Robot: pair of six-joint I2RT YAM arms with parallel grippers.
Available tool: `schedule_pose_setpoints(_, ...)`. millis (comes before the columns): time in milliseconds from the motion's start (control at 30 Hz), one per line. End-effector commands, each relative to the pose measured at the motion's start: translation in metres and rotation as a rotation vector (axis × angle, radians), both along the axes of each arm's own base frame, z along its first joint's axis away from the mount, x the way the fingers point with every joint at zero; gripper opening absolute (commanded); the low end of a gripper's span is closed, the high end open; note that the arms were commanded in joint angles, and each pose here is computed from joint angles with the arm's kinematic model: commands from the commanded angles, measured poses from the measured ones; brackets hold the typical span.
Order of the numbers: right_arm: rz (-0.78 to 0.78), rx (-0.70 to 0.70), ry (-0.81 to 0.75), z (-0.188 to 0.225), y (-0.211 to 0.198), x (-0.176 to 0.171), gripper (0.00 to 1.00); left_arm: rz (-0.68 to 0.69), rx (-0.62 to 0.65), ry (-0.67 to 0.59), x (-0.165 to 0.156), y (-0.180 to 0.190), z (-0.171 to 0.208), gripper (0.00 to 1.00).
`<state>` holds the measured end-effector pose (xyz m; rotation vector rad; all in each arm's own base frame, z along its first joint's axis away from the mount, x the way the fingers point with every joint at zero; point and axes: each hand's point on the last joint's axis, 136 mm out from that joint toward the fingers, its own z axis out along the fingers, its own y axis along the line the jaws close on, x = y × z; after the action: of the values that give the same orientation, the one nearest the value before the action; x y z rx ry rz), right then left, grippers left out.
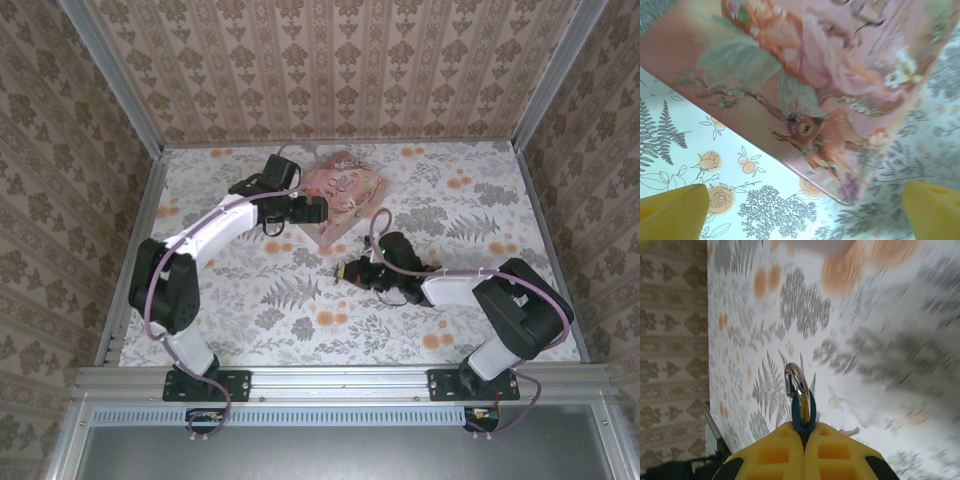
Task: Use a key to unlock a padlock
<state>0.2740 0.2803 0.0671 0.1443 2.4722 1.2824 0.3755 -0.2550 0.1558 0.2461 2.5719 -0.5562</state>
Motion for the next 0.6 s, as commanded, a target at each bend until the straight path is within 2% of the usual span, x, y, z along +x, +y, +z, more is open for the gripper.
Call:
schedule_pose_setpoints(0, 0.003, 0.003, -0.002, -0.007, 0.018, -0.012, 0.0, 0.007, -0.084, -0.01, -0.013, 0.006, 0.031, 1.0)
schedule_pose_setpoints(100, 0.031, 0.021, 0.029, -0.019, 0.032, -0.023, 0.0, 0.023, -0.107, -0.039, -0.017, 0.016, 0.048, 1.0)
schedule_pose_setpoints(267, -0.003, 0.002, 0.058, -0.036, 0.023, -0.024, 0.0, 0.044, -0.118, -0.055, -0.026, 0.03, 0.058, 1.0)
schedule_pose_setpoints(333, -0.014, -0.022, 0.062, -0.039, 0.016, -0.025, 0.16, 0.051, -0.117, -0.052, -0.029, 0.035, 0.058, 1.0)
schedule_pose_setpoints(433, -0.032, -0.048, 0.052, -0.033, 0.001, -0.024, 0.49, 0.064, -0.123, -0.05, -0.034, 0.042, 0.058, 1.0)
schedule_pose_setpoints(500, -0.053, -0.072, 0.037, -0.024, -0.012, -0.022, 0.61, 0.063, -0.123, -0.053, -0.039, 0.045, 0.059, 1.0)
schedule_pose_setpoints(567, -0.074, -0.092, 0.018, -0.011, -0.029, -0.02, 0.79, 0.101, -0.118, -0.061, -0.037, 0.062, 0.062, 1.0)
